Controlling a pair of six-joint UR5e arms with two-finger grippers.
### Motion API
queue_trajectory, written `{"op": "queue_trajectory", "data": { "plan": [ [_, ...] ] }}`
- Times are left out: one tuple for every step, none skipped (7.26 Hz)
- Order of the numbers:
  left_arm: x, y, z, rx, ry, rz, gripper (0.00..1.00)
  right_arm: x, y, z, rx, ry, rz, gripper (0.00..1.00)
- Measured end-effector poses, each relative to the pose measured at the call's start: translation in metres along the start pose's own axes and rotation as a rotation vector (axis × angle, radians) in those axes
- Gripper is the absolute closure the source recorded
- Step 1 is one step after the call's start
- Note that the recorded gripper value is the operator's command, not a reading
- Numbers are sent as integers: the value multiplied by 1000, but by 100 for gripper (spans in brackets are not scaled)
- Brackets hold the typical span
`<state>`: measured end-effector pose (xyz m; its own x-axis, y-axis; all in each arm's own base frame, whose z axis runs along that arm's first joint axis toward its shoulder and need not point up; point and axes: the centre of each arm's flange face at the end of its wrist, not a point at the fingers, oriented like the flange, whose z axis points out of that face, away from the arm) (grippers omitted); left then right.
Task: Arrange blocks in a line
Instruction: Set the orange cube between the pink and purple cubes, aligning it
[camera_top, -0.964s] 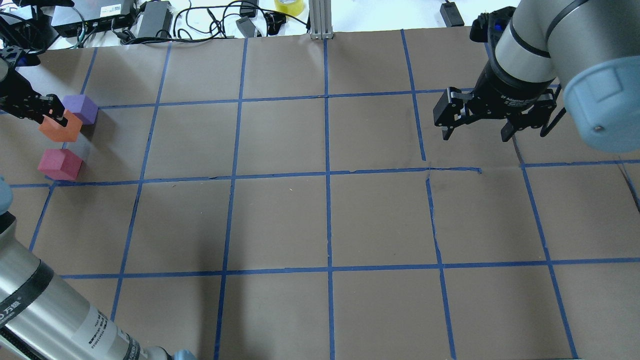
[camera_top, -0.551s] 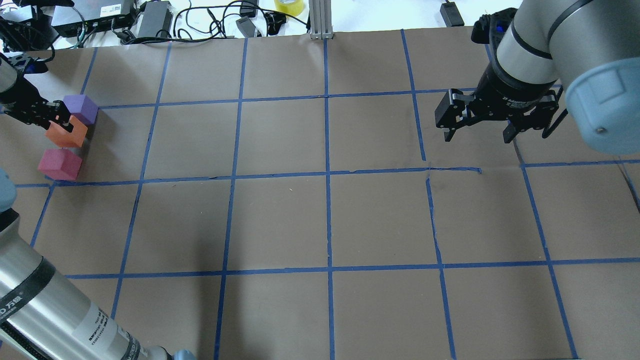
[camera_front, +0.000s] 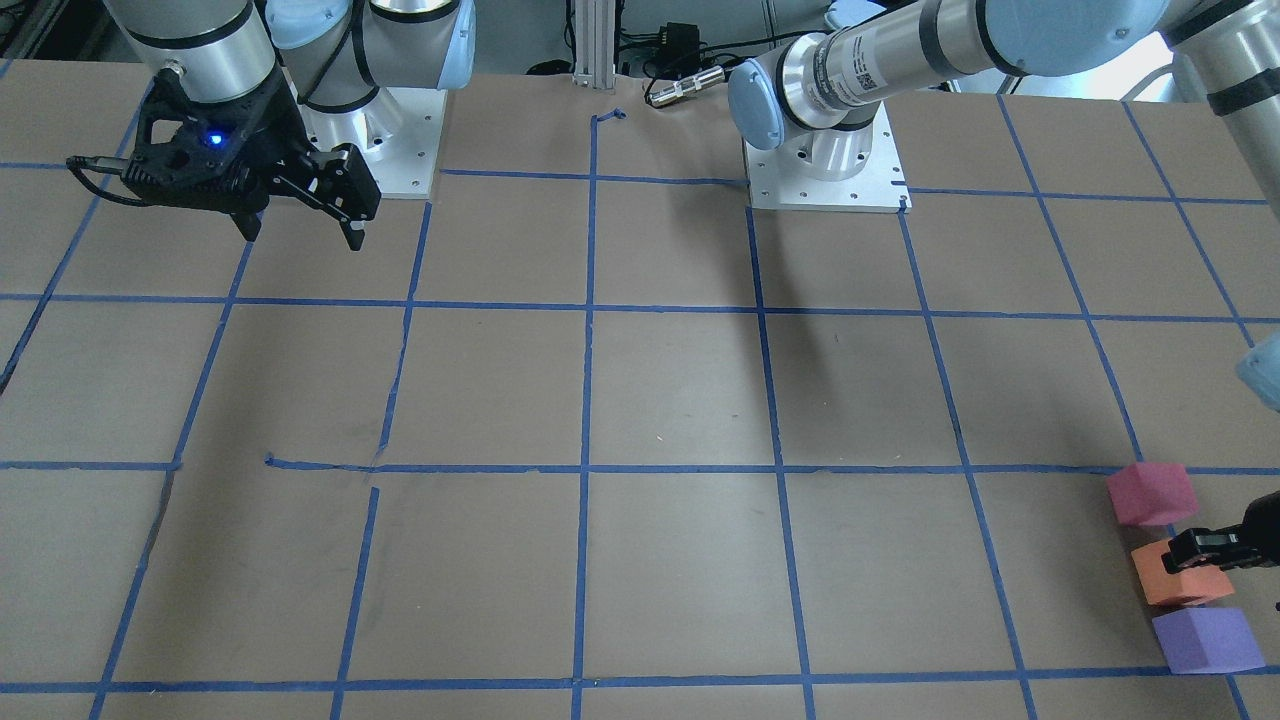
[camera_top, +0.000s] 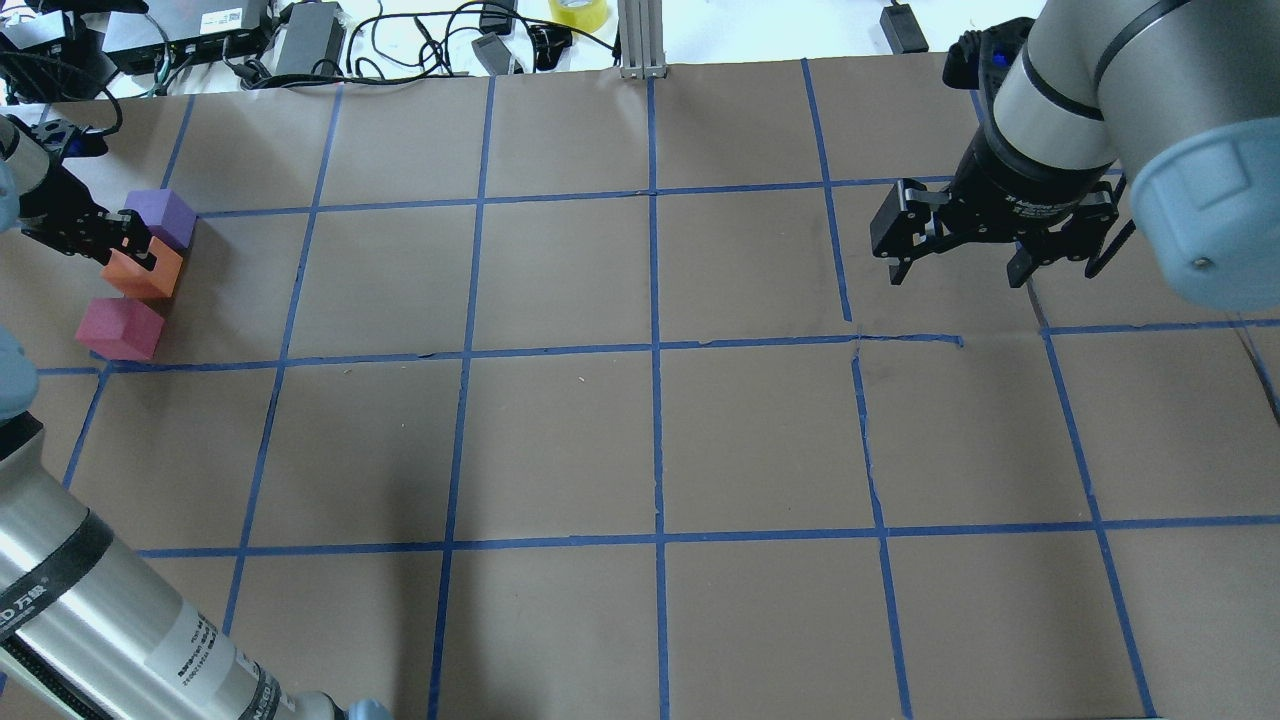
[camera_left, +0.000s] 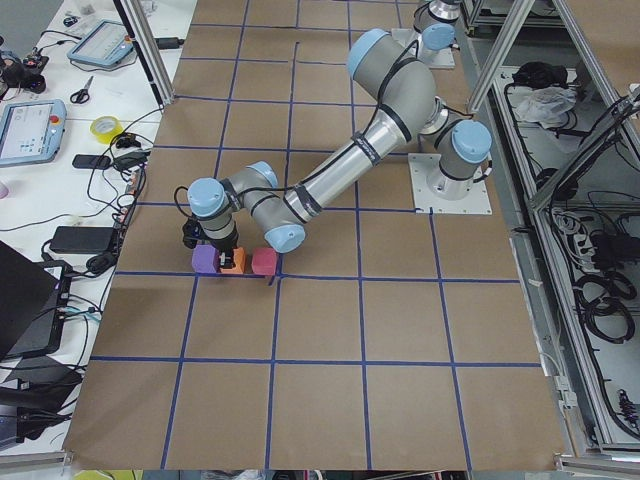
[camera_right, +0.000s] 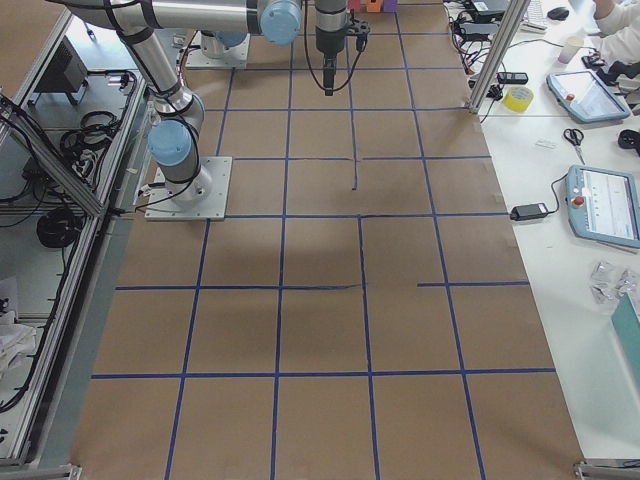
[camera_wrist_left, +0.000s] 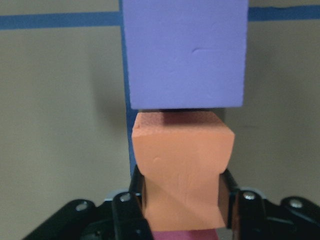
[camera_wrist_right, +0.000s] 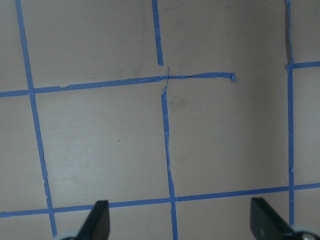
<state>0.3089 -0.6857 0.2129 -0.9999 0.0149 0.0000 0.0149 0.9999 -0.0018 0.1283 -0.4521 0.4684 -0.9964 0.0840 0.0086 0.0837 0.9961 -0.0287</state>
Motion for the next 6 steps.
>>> {"op": "queue_trajectory", "data": {
  "plan": [
    [1,1,1,1,4,0,100,0,0,0,0,0,-1,0],
    [1,1,2,2,3,0,63,0,0,0,1,0,-1,0],
    [1,1,3,10,0,3,17,0,0,-1,3,-1,-1,0],
    [-1,0,5,24,-7,12,6,0,0,-1,3,-1,-2,0],
    [-3,0,7,30,-10,22,0,0,0,-1,3,0,-2,0],
    [-4,1,6,34,-11,25,0,0,0,-1,4,0,-2,0]
  ]
}}
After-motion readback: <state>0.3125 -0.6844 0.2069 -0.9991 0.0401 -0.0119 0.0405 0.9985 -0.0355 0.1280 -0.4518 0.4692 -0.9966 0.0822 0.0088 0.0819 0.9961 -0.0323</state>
